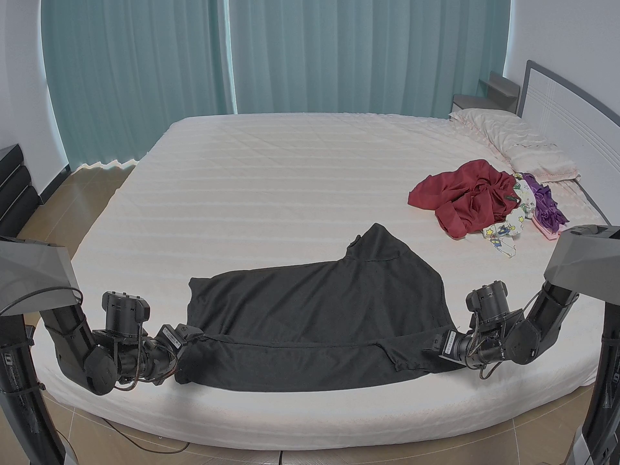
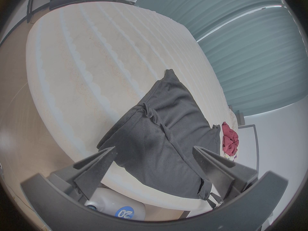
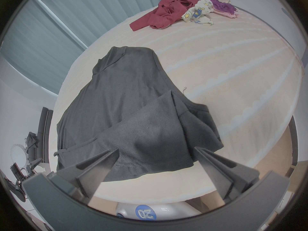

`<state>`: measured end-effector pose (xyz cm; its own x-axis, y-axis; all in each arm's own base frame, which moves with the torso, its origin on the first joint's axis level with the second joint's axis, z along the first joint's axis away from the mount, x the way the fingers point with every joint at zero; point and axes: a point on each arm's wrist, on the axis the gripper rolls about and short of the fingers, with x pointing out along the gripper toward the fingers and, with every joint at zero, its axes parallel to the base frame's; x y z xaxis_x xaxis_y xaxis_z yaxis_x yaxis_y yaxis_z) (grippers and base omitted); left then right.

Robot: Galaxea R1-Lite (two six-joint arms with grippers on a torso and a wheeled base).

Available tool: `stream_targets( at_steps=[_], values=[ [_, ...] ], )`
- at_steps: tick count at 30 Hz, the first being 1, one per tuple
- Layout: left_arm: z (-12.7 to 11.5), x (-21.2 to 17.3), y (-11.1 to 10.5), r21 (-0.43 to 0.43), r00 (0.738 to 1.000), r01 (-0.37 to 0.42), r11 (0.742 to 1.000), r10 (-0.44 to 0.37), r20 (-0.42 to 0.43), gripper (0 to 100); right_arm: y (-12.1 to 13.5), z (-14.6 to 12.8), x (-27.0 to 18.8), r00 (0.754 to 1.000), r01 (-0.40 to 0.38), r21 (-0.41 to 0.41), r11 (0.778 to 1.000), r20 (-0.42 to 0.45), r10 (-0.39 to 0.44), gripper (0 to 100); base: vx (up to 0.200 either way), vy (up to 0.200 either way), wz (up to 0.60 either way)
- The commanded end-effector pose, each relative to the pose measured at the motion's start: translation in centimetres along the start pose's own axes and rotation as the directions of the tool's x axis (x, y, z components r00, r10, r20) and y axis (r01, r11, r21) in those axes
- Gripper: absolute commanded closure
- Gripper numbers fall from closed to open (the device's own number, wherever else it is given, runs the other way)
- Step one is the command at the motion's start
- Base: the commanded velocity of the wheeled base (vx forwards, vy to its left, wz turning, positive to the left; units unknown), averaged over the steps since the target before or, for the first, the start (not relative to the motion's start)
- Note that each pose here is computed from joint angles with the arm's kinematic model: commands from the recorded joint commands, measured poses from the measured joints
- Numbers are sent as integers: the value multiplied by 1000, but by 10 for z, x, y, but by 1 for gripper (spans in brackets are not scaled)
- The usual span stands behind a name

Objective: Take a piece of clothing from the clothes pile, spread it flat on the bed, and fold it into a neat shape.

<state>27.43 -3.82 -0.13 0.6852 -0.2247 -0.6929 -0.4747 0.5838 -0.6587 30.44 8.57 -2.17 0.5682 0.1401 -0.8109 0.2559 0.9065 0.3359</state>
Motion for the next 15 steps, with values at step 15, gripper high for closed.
stream_targets(
  at_steps=[15],
  values=[
    [0, 0, 0, -1, 1000, -1, 1000, 1, -1, 0, -20, -6, 0, 999, 31, 34, 999, -13, -31, 100, 0, 0, 0]
  ],
)
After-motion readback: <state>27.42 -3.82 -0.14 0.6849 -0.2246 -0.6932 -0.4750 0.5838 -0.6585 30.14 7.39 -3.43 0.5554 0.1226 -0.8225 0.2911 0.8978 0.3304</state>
